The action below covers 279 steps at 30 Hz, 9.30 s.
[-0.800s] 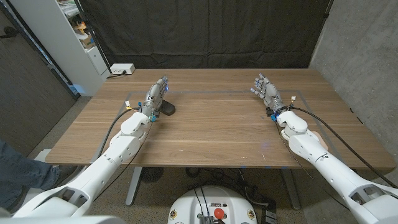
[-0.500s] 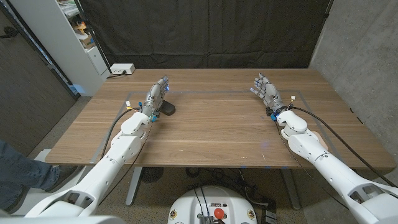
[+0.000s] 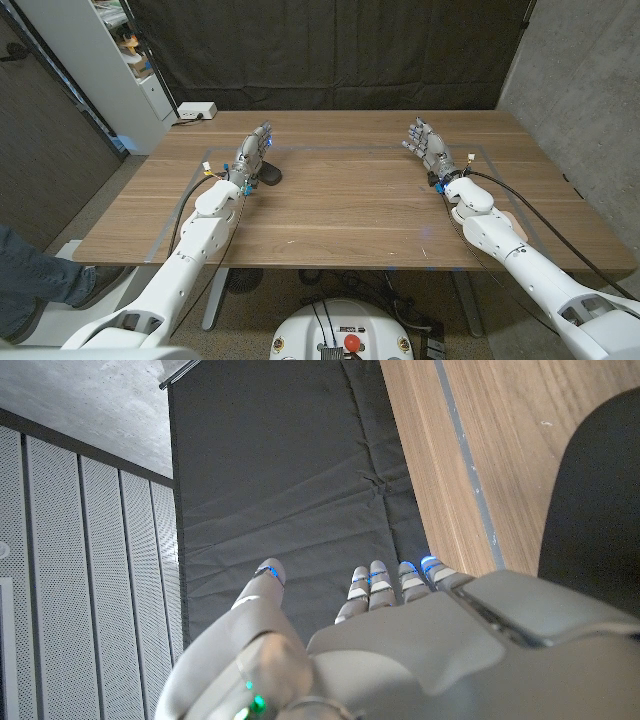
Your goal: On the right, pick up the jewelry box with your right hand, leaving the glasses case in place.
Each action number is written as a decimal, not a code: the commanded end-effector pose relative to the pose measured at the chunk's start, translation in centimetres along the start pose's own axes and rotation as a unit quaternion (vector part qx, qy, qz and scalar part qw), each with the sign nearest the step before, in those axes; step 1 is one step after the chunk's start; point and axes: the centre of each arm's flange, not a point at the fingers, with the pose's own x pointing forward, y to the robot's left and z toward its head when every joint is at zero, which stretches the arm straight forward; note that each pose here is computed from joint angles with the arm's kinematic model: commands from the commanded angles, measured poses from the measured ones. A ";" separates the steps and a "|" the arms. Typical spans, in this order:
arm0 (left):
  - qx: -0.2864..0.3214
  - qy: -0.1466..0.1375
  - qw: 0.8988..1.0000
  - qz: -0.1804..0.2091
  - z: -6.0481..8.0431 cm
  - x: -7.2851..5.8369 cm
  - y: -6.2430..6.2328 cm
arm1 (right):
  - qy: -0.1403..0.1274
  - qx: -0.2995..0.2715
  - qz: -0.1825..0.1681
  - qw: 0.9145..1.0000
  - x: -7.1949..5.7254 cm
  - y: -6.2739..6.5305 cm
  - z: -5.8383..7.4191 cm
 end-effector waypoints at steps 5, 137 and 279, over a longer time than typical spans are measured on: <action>-0.003 -0.001 1.000 -0.002 0.1 0.2 0.0 | -0.012 -0.001 0.005 1.000 -0.3 -0.1 0.6; -0.004 -0.005 1.000 -0.020 1.2 1.8 0.3 | -0.078 -0.082 -0.009 0.993 -5.6 -4.9 6.2; 0.004 0.002 0.999 -0.052 1.6 2.4 -2.1 | -0.099 -0.147 -0.061 0.982 -16.3 -10.2 8.7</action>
